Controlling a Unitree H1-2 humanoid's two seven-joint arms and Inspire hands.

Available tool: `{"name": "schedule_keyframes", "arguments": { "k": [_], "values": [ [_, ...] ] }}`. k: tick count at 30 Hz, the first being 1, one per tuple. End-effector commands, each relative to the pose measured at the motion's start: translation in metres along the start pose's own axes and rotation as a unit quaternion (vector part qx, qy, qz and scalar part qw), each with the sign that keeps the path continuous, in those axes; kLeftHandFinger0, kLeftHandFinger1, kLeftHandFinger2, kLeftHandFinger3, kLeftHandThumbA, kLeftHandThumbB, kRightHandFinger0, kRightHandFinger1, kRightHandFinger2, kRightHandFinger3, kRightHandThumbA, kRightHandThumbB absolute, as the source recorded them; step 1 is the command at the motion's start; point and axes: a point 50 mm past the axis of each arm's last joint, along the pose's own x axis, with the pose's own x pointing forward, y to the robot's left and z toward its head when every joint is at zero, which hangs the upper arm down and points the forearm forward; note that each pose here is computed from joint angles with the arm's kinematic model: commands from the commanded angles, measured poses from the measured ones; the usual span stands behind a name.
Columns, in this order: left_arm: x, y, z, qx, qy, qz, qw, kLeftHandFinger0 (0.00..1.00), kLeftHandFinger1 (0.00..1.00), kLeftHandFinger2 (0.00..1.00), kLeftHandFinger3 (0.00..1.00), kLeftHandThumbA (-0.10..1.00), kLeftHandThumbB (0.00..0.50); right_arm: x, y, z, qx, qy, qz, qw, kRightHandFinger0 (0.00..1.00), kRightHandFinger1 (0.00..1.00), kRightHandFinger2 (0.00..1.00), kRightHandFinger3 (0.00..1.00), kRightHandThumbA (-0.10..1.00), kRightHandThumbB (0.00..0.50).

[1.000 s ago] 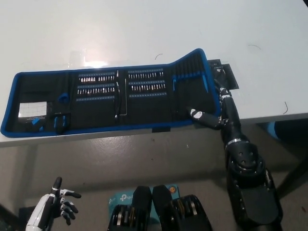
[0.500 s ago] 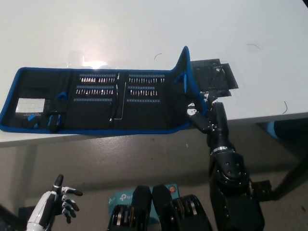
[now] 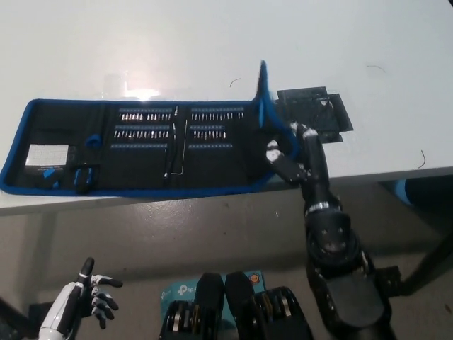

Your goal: The robot uses its right hand to lift an edge of the toolkit kept in middle of the desk and make one fold in it

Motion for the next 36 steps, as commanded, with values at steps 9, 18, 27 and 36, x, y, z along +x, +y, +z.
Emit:
{"name": "schedule_keyframes", "arguments": {
  "k": [9,18,27,36],
  "values": [
    [0.008,0.006,0.016,0.02,-0.022,-0.017,0.999,0.28,0.29,0.3,0.47,1.0,0.5,0.027,0.061,0.056,-0.438,-0.117,0.173,0.874,0.0,0.0,0.09,0.41,-0.1,0.199],
    [0.01,0.006,0.024,0.024,-0.028,-0.025,0.999,0.35,0.32,0.33,0.47,1.0,0.5,-0.024,0.074,-0.04,-0.621,-0.127,0.274,0.723,0.0,0.03,0.31,0.41,-0.1,0.28],
    [0.015,0.008,0.026,0.03,-0.032,-0.03,0.999,0.34,0.32,0.31,0.46,1.0,0.5,-0.02,0.072,-0.053,-0.636,-0.091,0.278,0.714,0.0,0.14,0.54,0.88,-0.02,0.198],
    [0.013,0.002,0.024,0.023,-0.031,-0.033,0.999,0.33,0.3,0.31,0.45,1.0,0.5,-0.03,0.09,-0.058,-0.645,-0.062,0.303,0.699,1.0,1.0,1.0,1.0,0.26,0.336]
  ]
}}
